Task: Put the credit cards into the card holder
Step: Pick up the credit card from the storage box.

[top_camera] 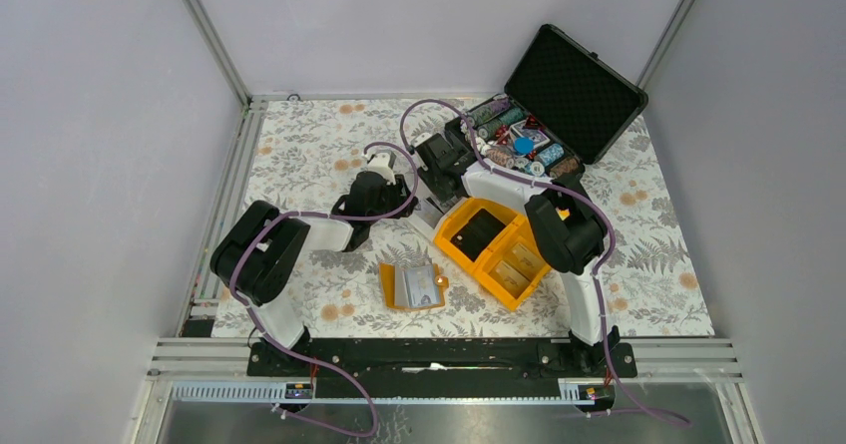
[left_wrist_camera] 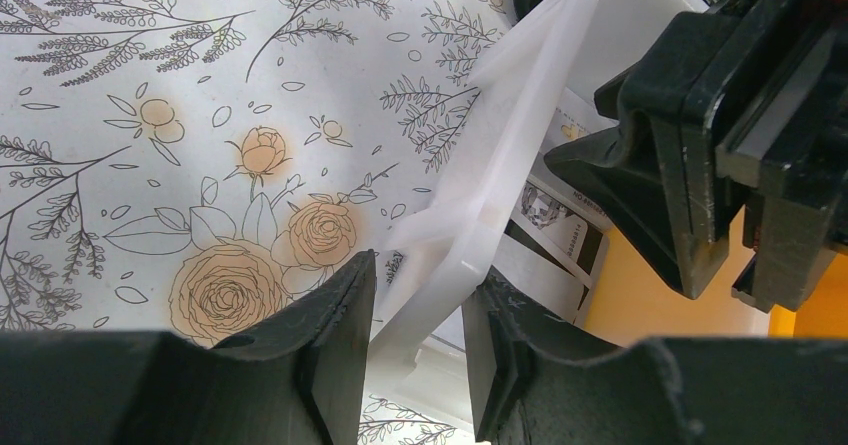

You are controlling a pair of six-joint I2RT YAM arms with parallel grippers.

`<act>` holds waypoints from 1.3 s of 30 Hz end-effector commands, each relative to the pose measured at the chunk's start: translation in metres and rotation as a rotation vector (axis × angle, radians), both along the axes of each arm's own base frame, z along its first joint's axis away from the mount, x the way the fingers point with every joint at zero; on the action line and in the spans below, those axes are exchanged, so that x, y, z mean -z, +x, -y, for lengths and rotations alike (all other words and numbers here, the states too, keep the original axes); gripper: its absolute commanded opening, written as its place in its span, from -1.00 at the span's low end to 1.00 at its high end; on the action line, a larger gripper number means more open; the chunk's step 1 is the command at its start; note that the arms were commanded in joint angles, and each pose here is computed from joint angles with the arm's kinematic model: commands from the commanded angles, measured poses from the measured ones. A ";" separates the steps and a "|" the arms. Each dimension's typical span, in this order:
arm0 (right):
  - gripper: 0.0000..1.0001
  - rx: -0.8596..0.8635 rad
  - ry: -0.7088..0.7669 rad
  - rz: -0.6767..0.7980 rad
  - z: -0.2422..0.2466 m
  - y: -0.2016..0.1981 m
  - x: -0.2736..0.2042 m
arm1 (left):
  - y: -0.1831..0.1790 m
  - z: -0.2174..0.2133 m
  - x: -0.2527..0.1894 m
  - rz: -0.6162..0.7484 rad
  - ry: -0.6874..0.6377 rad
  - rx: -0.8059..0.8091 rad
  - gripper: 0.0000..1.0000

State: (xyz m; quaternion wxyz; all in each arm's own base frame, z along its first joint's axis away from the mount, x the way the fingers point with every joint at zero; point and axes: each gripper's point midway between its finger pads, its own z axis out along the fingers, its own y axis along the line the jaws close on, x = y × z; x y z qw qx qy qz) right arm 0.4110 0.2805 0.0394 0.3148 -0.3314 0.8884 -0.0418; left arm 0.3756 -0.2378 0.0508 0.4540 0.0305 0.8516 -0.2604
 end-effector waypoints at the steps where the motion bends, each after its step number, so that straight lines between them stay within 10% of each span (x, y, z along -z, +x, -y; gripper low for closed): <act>1: -0.08 0.028 -0.021 0.040 0.008 0.014 -0.014 | 0.012 0.007 -0.020 0.025 -0.074 -0.035 -0.34; 10: -0.63 0.055 -0.022 0.078 0.014 0.017 -0.026 | 0.012 0.006 -0.021 0.029 -0.076 -0.038 -0.35; 35: -0.56 0.086 -0.054 0.124 0.021 0.023 -0.025 | 0.010 0.005 -0.022 0.029 -0.080 -0.039 -0.35; 39: -0.89 0.086 -0.040 0.124 0.019 0.023 -0.032 | 0.009 0.005 -0.025 0.033 -0.083 -0.039 -0.35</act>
